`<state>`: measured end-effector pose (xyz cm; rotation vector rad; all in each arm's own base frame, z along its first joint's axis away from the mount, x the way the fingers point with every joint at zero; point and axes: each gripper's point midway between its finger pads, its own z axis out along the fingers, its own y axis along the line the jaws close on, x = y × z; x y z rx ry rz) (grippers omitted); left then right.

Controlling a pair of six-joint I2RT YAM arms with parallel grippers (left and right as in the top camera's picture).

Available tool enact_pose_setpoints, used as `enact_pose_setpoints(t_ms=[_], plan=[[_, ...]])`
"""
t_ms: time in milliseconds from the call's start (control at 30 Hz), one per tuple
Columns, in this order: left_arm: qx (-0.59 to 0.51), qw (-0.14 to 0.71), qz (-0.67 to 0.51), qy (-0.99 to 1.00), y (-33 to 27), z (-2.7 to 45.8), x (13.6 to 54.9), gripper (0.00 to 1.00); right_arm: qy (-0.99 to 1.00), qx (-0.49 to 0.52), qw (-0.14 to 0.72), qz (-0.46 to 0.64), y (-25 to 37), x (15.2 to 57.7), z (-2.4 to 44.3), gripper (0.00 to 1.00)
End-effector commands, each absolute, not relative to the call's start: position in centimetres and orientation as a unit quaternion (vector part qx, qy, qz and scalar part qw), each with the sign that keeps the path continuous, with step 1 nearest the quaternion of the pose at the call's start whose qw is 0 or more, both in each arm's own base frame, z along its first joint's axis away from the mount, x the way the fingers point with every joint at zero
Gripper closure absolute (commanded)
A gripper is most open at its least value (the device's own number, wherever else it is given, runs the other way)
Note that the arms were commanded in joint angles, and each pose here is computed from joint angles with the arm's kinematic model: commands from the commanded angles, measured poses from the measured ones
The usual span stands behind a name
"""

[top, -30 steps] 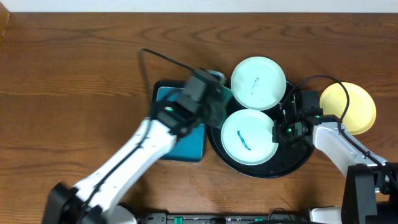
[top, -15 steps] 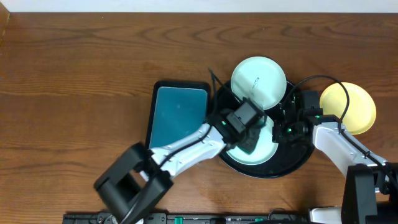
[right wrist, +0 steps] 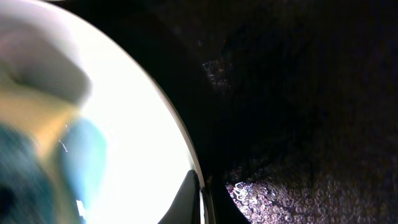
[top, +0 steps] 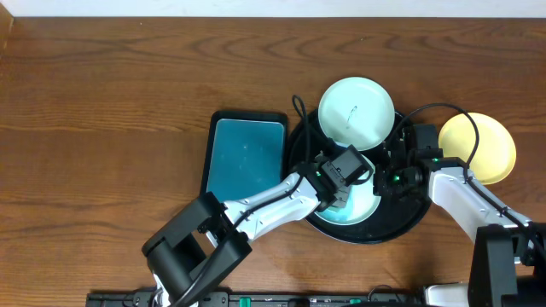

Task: Clean dirty plates on tray and stack at the side
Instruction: 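Scrub the white plate with the sponge in the left gripper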

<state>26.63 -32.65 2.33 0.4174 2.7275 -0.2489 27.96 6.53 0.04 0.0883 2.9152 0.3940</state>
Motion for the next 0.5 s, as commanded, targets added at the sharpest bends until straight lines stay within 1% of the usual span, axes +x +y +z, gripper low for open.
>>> enact_pose_setpoints(t_ms=[0,167,367,467], plan=[[0.100,0.231,0.022,0.968,-27.6,1.4,30.0,0.92,0.989,0.032,0.081,0.119,6.4,27.3,-1.2,0.99],[0.066,0.219,0.006,0.974,-27.3,1.3,30.1,0.93,0.989,0.032,0.081,0.119,6.4,27.3,-1.2,0.99],[0.157,0.094,-0.205,0.961,-35.3,2.0,24.7,0.93,0.989,0.032,0.081,0.119,6.4,27.3,-1.2,0.99],[0.207,0.066,-0.271,0.938,-37.9,3.1,22.5,0.93,0.989,0.032,0.081,0.119,6.4,27.3,-1.2,0.99]])
